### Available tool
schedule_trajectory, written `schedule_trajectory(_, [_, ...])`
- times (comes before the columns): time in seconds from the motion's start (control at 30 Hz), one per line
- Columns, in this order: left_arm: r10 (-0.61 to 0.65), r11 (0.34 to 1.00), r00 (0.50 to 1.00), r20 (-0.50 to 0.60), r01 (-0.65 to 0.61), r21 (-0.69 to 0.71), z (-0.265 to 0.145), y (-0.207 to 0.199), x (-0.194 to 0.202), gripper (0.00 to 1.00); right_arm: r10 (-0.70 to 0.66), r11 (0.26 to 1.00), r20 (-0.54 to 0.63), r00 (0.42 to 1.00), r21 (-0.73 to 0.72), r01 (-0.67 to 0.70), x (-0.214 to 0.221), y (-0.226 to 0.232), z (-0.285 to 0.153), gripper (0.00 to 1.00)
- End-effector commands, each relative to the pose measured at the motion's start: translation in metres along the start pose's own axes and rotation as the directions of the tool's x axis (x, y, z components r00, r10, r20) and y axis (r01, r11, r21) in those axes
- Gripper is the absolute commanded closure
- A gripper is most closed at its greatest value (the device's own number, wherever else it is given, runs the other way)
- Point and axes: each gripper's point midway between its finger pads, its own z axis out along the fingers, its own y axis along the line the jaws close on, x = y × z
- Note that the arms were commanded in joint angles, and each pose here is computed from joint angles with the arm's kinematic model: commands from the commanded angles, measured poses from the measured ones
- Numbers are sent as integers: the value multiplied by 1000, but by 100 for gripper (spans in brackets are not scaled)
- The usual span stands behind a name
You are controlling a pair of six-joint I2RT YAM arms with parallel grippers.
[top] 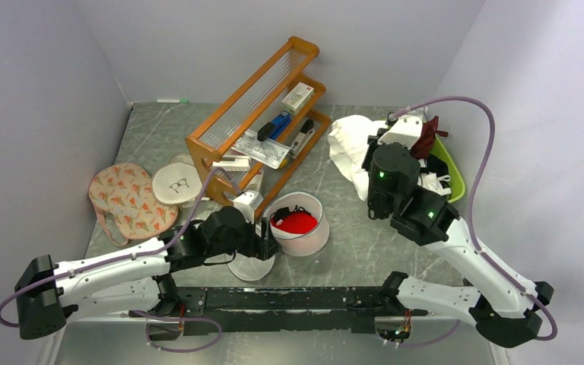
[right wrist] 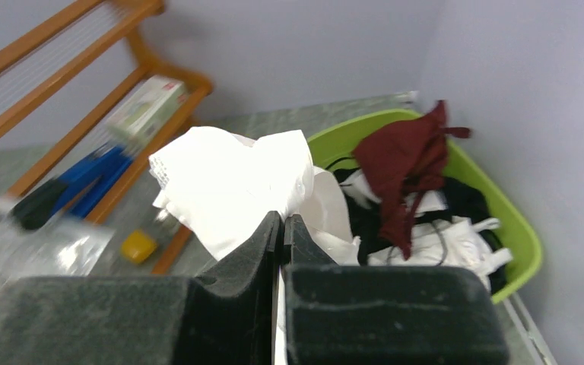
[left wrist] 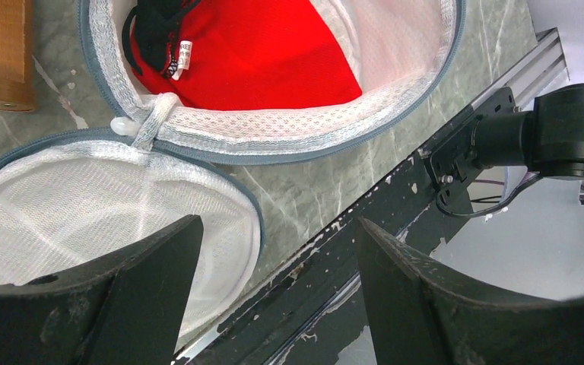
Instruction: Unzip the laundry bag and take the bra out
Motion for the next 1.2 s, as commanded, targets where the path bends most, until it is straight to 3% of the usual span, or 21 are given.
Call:
schedule_trajectory(0.0, [8, 1000, 998, 56, -9, 13, -11, -8, -19, 16, 53, 961, 112, 992, 265, -81, -25, -43, 24, 100])
schedule_trajectory(0.17, [12, 1000, 997, 70, -13, 16, -16, -8, -23, 15, 117, 920, 32, 993, 374, -121, -6, -85, 84, 100])
schedule_trajectory(0.4, [19, 999, 997, 73, -22, 32, -15, -13, -26, 15, 231, 887, -27, 973, 417, -199, 40, -119, 132, 100])
schedule_trajectory(0.57, [28, 999, 997, 70, -30, 32, -16, -14, -26, 15, 262, 843, -86, 961, 505, -185, 97, -154, 155, 100])
schedule_trajectory(0.7, [27, 999, 997, 69, -29, 27, -19, -12, -26, 15, 358, 828, -129, 925, 501, -251, 142, -174, 172, 100])
schedule_trajectory(0.87, [21, 1000, 997, 71, -22, 11, -23, -9, -25, 15, 458, 830, -233, 858, 458, -318, 203, -169, 179, 100])
schedule_trajectory(1.17, [11, 1000, 998, 61, -12, 19, -24, -11, -24, 15, 466, 808, -318, 826, 533, -251, 274, -186, 167, 100])
